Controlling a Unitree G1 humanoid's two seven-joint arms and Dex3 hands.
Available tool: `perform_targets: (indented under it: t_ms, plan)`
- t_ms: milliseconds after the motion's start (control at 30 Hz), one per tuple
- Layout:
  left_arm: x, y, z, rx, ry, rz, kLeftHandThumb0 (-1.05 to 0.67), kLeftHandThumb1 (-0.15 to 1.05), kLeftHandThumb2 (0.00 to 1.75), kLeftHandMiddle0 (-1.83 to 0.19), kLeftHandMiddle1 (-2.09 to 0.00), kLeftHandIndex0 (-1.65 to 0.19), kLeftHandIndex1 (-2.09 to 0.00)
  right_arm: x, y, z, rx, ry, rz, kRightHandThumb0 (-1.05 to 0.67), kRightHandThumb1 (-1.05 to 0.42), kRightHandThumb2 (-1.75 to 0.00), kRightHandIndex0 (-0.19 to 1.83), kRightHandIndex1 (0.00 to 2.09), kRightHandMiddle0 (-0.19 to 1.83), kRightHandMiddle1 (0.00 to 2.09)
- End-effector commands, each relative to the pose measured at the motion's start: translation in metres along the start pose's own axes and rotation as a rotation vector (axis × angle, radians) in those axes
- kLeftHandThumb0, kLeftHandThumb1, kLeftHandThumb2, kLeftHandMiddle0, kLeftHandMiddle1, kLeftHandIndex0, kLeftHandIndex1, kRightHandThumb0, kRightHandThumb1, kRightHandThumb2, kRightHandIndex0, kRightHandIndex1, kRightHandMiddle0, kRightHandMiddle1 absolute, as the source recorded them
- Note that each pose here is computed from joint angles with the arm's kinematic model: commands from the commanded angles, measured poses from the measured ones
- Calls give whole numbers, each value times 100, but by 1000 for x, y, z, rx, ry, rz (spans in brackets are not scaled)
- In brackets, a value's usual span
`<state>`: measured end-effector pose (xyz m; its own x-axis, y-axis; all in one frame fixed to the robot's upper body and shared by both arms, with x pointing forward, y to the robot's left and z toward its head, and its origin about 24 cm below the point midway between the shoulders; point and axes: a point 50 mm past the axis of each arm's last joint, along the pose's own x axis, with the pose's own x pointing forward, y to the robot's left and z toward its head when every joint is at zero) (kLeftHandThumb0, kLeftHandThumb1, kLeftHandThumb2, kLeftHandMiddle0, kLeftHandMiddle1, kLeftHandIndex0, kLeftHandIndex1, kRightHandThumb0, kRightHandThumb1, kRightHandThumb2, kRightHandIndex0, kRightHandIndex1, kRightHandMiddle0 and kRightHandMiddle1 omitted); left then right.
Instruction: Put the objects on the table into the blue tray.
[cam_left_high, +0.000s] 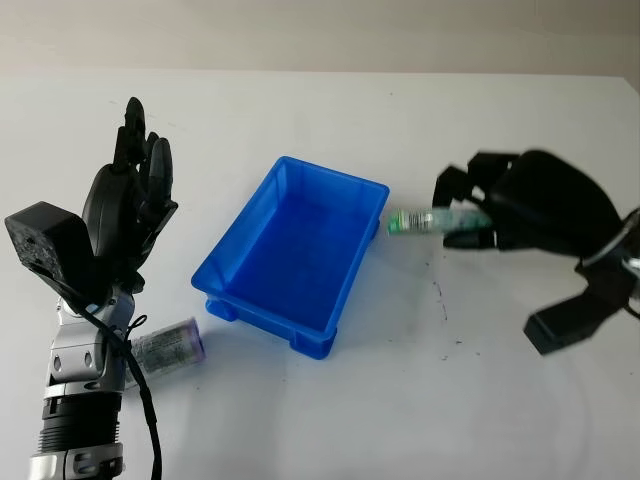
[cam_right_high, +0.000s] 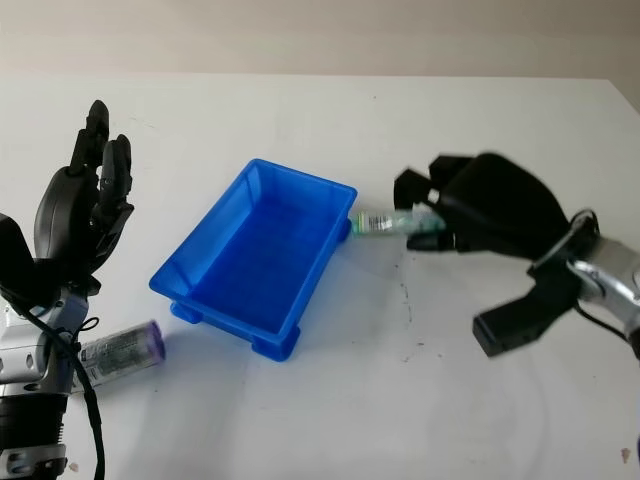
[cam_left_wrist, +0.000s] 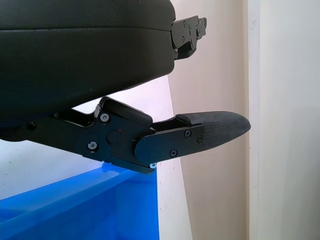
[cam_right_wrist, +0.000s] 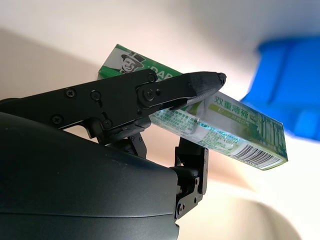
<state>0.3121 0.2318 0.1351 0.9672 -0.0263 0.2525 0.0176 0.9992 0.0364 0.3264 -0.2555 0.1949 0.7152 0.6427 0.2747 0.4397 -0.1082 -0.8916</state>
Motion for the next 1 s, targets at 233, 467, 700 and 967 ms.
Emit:
perform_targets:
  t_ms: [233, 467, 700, 967]
  plan:
    - [2, 2, 6, 4, -16, 1, -80, 105, 60, 19, 0, 19, 0, 35, -30, -23, -97, 75, -154, -53, -103, -5, 93, 204, 75, 200]
    - [4, -1, 6, 2, -20, -2, -79, 105, 60, 19, -2, 19, 0, 66, -35, -5, -55, 1, -259, -50, -103, -6, 97, 207, 81, 205]
    - [3, -4, 5, 6, -24, -1, -79, 105, 60, 19, -2, 19, 0, 96, -30, 28, -25, -147, -285, -54, -105, -15, 90, 209, 74, 209]
    - [0, -4, 6, 6, -19, 19, -80, 105, 60, 19, 0, 19, 0, 119, -21, 63, 73, -303, -268, -56, -105, -25, 82, 209, 62, 209]
